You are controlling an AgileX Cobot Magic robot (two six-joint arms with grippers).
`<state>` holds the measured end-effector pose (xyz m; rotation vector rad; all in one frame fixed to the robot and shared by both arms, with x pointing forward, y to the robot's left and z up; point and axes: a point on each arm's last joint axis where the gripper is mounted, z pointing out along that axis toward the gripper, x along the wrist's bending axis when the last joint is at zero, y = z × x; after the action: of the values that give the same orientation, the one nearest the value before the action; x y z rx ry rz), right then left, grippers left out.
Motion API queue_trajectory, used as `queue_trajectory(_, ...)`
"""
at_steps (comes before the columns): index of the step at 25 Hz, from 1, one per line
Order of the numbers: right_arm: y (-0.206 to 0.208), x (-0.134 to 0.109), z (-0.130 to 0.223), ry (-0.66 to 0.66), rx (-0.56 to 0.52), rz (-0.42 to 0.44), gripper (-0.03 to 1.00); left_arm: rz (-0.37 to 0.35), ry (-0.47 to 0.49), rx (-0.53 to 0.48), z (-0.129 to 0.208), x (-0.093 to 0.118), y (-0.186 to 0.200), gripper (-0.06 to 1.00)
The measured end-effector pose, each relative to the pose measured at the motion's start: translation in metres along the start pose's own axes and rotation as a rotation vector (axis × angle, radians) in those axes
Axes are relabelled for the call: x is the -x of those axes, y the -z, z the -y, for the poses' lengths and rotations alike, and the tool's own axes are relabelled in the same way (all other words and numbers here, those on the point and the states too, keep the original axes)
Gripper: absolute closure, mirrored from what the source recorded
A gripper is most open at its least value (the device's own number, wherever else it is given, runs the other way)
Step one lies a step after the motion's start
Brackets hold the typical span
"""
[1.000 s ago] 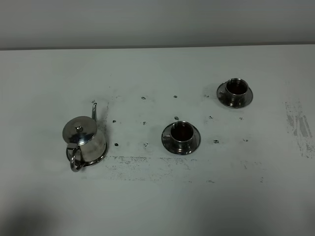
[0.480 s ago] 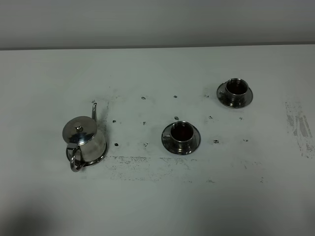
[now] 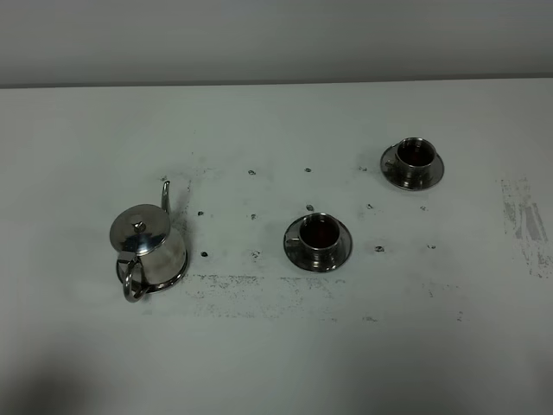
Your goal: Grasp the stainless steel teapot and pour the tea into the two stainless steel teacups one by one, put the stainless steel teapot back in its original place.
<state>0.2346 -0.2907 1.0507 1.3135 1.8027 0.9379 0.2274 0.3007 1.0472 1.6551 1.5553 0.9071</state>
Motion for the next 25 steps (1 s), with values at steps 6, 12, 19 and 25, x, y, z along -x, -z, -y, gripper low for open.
queue_trajectory(6, 0.0, 0.0, 0.0, 0.0, 0.0, 0.0, 0.54, 0.0, 0.002, 0.001, -0.0001, 0.0, 0.0, 0.61)
queue_trajectory(12, 0.0, 0.0, 0.0, 0.0, 0.0, 0.0, 0.54, 0.0, 0.002, 0.001, -0.0001, 0.0, 0.0, 0.61)
queue_trajectory(19, 0.0, 0.0, 0.0, 0.0, 0.0, 0.0, 0.54, 0.001, 0.003, 0.001, -0.0001, 0.0001, 0.0, 0.61)
queue_trajectory(25, 0.0, 0.0, 0.0, 0.0, 0.0, 0.0, 0.54, 0.001, 0.003, 0.001, -0.0001, 0.0001, 0.0, 0.61)
